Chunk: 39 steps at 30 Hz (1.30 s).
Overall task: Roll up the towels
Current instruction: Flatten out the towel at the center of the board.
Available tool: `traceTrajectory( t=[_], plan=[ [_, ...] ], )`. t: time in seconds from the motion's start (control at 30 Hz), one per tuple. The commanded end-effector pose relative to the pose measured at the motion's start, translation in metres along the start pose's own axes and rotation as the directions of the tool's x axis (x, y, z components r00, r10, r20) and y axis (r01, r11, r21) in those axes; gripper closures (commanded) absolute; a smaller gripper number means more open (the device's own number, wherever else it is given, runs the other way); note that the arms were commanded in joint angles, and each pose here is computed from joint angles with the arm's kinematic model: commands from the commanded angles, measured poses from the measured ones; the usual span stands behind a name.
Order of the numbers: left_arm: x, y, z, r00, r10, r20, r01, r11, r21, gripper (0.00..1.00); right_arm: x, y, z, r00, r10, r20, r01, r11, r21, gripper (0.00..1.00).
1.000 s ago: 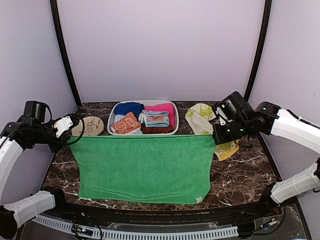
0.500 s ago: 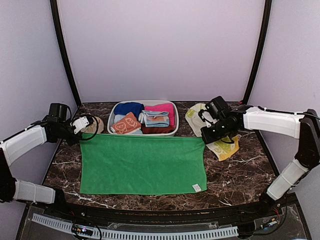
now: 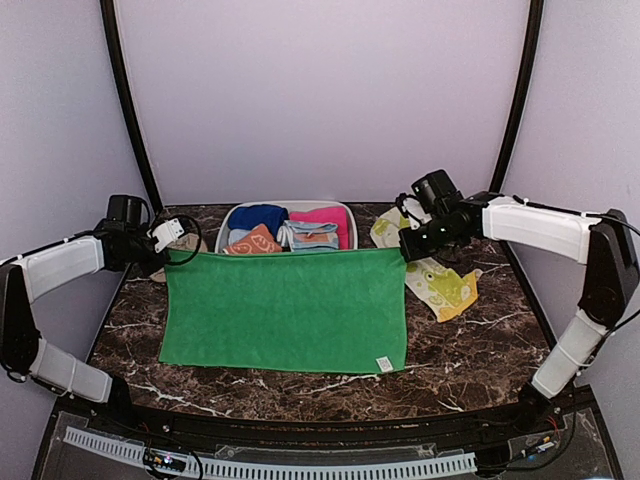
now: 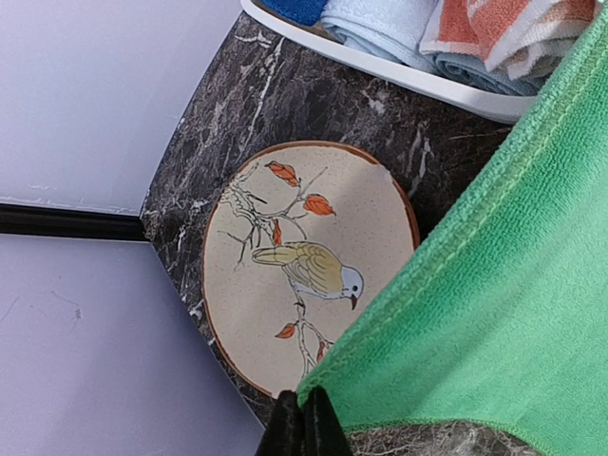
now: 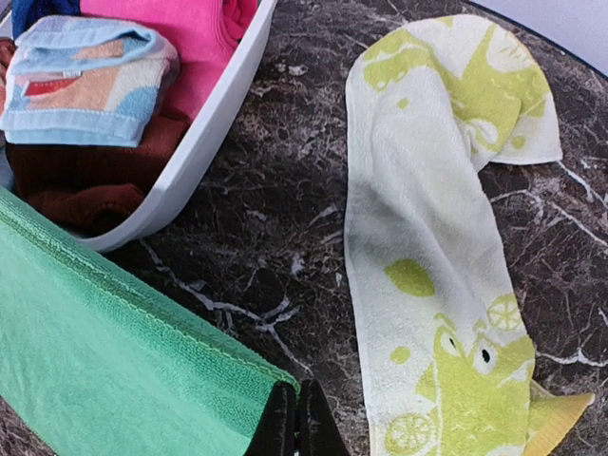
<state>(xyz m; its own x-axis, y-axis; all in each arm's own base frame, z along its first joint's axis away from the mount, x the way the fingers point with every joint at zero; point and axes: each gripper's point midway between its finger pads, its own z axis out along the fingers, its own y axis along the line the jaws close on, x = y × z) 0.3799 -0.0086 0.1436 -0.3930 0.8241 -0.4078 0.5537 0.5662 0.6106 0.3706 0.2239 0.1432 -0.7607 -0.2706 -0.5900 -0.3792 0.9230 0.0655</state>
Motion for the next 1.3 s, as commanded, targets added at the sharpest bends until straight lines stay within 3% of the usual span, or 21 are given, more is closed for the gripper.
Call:
traceTrajectory(
  t=[0.0,0.2,0.6,0.9,1.27],
  plan=[
    [-0.01,0.025,-0.012,1.0,-0.013,0.025,0.015,0.997,-0.078,1.0,-0.018,-0.009,-0.002,1.0,-0.002,0.026,0.002,1.0,0.026,1.0],
    [-0.003,0.012,-0.018,1.0,-0.016,0.019,0.016,0.999,-0.037,1.0,-0.01,-0.004,-0.007,1.0,0.013,0.018,-0.013,1.0,0.0,1.0],
    [0.035,-0.081,-0.056,1.0,0.009,0.002,-0.01,0.972,0.237,1.0,0.105,0.013,-0.023,0.992,0.02,-0.126,-0.018,1.0,0.019,1.0],
    [0.063,-0.123,-0.07,1.0,0.004,-0.022,0.003,0.956,0.293,1.0,0.155,0.029,-0.026,0.982,0.035,-0.187,-0.035,0.999,0.0,1.0],
    [0.081,-0.16,-0.083,0.999,-0.027,-0.017,0.031,0.938,0.344,1.0,0.18,0.039,-0.025,0.978,0.047,-0.202,-0.049,0.999,-0.004,1.0]
  ],
)
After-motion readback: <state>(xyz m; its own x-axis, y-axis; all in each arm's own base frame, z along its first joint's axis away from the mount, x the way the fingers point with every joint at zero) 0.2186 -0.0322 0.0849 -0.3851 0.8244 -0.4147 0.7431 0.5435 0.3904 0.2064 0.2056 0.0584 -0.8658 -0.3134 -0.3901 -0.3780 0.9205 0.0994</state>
